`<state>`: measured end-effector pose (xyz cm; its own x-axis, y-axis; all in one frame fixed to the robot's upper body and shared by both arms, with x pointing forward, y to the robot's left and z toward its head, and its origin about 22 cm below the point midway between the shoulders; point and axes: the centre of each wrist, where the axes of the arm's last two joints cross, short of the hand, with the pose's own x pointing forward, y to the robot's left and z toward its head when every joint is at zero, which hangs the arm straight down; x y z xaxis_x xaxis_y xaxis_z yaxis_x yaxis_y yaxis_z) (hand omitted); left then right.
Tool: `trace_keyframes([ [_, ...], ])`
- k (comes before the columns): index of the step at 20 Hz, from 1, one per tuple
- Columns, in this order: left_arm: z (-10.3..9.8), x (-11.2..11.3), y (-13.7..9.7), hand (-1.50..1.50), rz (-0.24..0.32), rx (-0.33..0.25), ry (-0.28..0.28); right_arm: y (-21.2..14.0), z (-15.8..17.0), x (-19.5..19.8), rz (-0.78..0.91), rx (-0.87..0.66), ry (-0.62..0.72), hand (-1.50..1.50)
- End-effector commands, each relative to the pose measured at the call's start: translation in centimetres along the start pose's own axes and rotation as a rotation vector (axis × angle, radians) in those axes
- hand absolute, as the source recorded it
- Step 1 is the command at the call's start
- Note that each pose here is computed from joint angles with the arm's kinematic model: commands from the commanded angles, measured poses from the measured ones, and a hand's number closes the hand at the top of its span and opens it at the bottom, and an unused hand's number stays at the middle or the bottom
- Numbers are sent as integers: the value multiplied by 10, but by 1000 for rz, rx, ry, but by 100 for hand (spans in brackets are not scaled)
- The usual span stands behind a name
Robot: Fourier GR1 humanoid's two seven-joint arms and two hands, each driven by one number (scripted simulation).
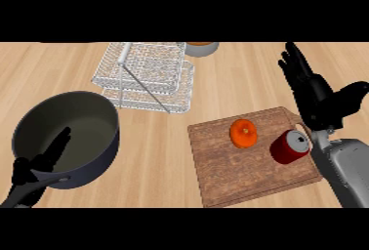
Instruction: Pick the squash from the cutting board and place it in the tiered basket
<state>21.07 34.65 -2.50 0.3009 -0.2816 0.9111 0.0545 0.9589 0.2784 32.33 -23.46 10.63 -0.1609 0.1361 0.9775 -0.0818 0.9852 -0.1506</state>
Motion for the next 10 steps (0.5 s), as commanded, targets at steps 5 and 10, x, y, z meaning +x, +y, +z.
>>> trace_keyframes([
  [5, -39, 56, -62, 0, 94, -122, -292, 103, -6, -13, -53, 338, 47, -150],
  [10, -38, 44, -85, 0, 146, -184, -312, 137, 5, -55, -136, 335, 98, -150],
])
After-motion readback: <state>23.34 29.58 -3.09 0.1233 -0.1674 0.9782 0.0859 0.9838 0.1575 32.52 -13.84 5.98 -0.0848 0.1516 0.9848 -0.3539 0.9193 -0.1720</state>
